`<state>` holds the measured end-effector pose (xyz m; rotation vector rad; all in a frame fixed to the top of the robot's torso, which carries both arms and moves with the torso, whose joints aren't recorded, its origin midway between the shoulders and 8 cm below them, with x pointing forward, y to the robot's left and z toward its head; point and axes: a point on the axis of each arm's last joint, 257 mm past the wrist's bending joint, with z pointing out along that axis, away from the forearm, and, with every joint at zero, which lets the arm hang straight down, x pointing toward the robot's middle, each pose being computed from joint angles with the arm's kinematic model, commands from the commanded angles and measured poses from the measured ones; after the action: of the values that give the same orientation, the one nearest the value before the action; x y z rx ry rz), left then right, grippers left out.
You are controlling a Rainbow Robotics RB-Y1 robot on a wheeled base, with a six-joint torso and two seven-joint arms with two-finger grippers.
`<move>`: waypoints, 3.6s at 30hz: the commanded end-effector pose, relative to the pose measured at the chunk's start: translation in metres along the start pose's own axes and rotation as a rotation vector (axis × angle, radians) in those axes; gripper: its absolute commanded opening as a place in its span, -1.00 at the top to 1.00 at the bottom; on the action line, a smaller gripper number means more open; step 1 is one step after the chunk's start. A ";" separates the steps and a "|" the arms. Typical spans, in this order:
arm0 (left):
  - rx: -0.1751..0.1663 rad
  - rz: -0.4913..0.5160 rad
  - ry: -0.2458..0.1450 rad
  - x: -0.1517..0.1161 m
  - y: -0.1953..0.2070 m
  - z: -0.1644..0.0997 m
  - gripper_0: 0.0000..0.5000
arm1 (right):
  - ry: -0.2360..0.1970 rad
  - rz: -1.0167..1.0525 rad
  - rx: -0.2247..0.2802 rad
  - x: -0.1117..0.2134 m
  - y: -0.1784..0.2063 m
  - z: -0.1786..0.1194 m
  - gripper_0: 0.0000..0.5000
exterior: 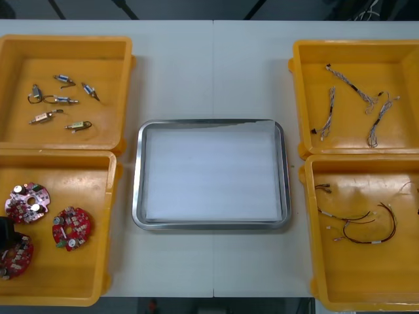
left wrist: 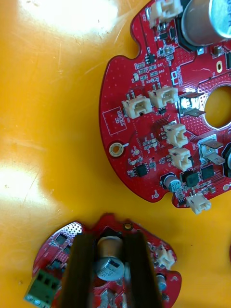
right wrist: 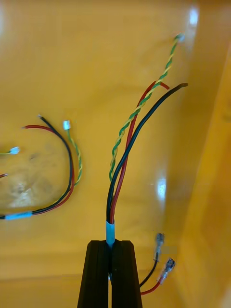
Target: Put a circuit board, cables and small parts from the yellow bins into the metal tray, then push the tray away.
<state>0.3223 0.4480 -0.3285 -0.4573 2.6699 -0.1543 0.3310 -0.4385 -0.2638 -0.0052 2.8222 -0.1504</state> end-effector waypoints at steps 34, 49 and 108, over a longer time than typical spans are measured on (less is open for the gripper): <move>0.004 0.123 -0.020 -0.089 -0.053 -0.118 1.00 | -0.207 -0.441 -0.154 -0.100 0.107 -0.141 1.00; 0.070 -0.004 0.025 -0.085 -0.124 -0.170 1.00 | -0.206 -0.555 -0.176 -0.105 0.128 -0.160 1.00; 0.059 -0.029 -0.124 -0.022 -0.401 -0.021 1.00 | -0.166 -0.603 -0.148 -0.094 0.125 -0.158 1.00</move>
<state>0.4433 0.1019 -0.2439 -0.4797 2.5753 -0.1558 0.3706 -0.2910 -0.1123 -0.8088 2.6086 0.0152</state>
